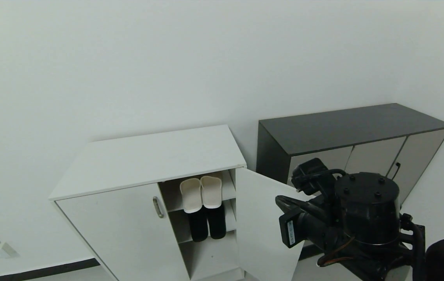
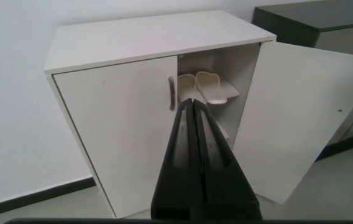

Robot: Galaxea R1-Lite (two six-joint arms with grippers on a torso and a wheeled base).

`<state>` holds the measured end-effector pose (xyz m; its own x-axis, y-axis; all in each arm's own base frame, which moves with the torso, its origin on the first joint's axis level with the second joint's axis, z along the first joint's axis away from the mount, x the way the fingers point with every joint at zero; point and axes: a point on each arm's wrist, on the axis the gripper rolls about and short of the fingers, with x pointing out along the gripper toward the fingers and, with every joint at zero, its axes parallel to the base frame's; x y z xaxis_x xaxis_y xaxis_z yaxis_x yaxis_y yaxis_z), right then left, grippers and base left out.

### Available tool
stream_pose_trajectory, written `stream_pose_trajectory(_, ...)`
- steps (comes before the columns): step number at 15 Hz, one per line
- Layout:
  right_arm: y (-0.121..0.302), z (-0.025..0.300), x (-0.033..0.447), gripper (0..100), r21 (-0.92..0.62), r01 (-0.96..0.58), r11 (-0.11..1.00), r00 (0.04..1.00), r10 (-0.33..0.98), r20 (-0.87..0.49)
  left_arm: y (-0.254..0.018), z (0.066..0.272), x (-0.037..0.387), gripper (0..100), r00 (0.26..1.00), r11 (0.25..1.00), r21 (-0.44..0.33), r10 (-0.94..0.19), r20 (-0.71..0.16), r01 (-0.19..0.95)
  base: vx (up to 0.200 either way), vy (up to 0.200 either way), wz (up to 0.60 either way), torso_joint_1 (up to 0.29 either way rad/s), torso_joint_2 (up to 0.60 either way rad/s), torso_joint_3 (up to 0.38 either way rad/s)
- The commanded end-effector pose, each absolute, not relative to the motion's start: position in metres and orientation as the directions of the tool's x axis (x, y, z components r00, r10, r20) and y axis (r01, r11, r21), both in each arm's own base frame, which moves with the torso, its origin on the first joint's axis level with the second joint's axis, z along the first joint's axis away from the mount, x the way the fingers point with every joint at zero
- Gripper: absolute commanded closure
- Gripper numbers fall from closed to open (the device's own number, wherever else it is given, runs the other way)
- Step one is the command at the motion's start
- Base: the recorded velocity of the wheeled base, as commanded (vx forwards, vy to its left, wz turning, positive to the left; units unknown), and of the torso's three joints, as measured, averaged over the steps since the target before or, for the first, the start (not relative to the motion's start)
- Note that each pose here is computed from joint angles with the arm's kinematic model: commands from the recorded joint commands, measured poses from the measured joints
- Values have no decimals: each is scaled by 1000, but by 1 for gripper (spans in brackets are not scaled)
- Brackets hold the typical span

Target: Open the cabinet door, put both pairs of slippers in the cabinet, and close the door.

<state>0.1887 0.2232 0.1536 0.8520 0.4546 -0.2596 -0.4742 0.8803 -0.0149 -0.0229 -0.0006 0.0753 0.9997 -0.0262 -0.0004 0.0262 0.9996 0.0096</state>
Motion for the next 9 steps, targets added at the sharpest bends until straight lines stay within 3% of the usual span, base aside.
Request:
stream_pose_trajectory(1,223,154,189,100,-16,-474,880,852,455,-259,-1,75,-23,100,1000,1000,9,-28,-2,28,-200,0,0,-7,2,2)
stream_pose_trajectory(3,222,155,189,100,-14,-470,883,855,451,-256,-1,75,-23,100,1000,1000,9,-26,-2,26,-200,0,0,10,5,2)
stream_pose_trajectory(9,221,151,189,100,-18,-469,883,854,448,-267,-1,75,-23,100,1000,1000,8,-26,0,26,0,0,0,0,0,0)
